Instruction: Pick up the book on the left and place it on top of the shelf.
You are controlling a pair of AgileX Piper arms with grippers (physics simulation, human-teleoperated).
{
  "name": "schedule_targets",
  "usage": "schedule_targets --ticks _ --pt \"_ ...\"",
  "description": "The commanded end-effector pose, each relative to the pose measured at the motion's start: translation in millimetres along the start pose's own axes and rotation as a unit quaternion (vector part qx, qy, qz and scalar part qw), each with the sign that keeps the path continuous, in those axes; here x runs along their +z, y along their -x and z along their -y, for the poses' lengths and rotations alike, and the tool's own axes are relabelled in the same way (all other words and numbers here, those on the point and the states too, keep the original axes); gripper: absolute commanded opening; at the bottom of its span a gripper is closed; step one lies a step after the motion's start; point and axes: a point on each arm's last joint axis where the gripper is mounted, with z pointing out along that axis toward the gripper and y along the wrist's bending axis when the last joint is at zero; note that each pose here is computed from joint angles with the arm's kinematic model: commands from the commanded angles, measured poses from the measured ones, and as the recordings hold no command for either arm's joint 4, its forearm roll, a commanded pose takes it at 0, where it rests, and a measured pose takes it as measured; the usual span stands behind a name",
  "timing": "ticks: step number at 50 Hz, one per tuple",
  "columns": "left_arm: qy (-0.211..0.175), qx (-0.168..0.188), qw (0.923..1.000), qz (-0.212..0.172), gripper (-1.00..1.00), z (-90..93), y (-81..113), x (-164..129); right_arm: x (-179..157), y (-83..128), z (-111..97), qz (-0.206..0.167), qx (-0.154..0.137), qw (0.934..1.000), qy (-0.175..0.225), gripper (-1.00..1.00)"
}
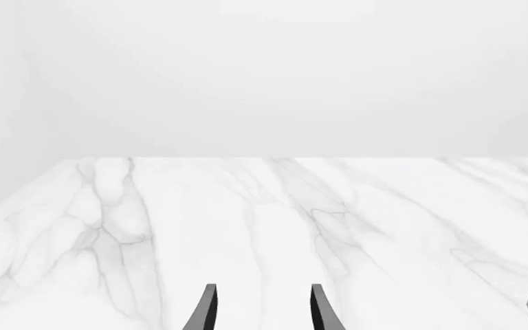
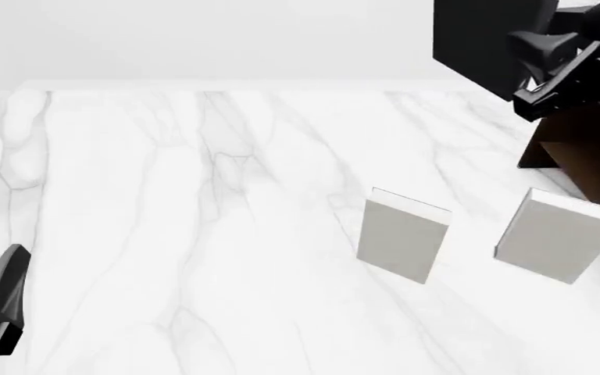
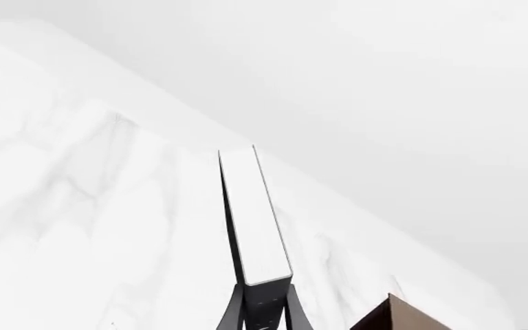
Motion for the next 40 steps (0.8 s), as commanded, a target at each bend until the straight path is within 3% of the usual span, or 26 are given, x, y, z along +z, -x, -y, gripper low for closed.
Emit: schedule_targets --ticks 1,15,16,40 --pt "0.000 0.000 1.0000 0.000 1.00 0.0 0.0 0.0 -16.6 -0.1 9.6 0.007 -0.005 0.9995 -0.029 -1.00" --pt "0.000 0.000 1.0000 0.000 1.00 0.0 0.0 0.0 -26.9 1.2 18.1 0.003 -0.035 0.9981 -0.051 -1.00" --pt "0.000 0.000 1.0000 0.000 1.00 0.0 0.0 0.0 -30.2 -2.1 19.0 -0.001 -0.053 0.9969 -0.058 -1.00" --pt "0.000 0.000 1.0000 0.000 1.00 0.0 0.0 0.0 -59.9 6.3 37.4 -0.023 -0.069 0.9916 -0.107 -1.00"
